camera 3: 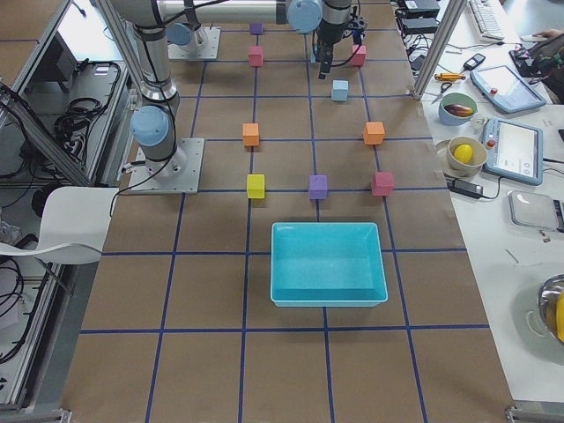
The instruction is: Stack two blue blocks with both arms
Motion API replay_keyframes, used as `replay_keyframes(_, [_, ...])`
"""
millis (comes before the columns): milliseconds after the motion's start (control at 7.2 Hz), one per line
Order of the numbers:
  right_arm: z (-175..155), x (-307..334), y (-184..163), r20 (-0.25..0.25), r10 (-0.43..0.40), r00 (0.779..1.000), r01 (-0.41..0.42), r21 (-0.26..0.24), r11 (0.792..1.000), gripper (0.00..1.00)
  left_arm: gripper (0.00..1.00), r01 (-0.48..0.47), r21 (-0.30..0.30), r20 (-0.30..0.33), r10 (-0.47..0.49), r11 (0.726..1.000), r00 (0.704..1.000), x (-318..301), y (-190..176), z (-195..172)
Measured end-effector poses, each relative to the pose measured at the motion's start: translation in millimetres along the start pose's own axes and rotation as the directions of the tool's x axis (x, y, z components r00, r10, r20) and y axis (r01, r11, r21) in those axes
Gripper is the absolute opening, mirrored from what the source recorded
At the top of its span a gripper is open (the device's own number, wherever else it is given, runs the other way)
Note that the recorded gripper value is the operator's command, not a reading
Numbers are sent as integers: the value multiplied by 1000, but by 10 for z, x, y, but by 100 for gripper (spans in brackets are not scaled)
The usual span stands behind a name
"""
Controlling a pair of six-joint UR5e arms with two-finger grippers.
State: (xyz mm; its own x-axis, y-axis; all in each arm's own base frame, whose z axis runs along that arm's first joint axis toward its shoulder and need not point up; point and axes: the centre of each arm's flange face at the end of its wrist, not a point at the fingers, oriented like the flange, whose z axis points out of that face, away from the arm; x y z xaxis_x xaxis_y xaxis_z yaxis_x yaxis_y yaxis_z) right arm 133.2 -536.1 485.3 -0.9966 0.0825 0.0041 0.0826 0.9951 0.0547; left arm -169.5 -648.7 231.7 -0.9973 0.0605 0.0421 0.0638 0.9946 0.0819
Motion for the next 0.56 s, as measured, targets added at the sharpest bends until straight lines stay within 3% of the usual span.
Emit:
replay_keyframes(278, [-70,32,117,-17,4,1000,-4,11,1000,100,40,11,68,-14,-10,998,1000,459,-299,-396])
replay_keyframes(556, [-80,81,117,-21,7,1000,-6,11,1000,100,45,35,123,-23,-33,992,999,1119,-458,-459])
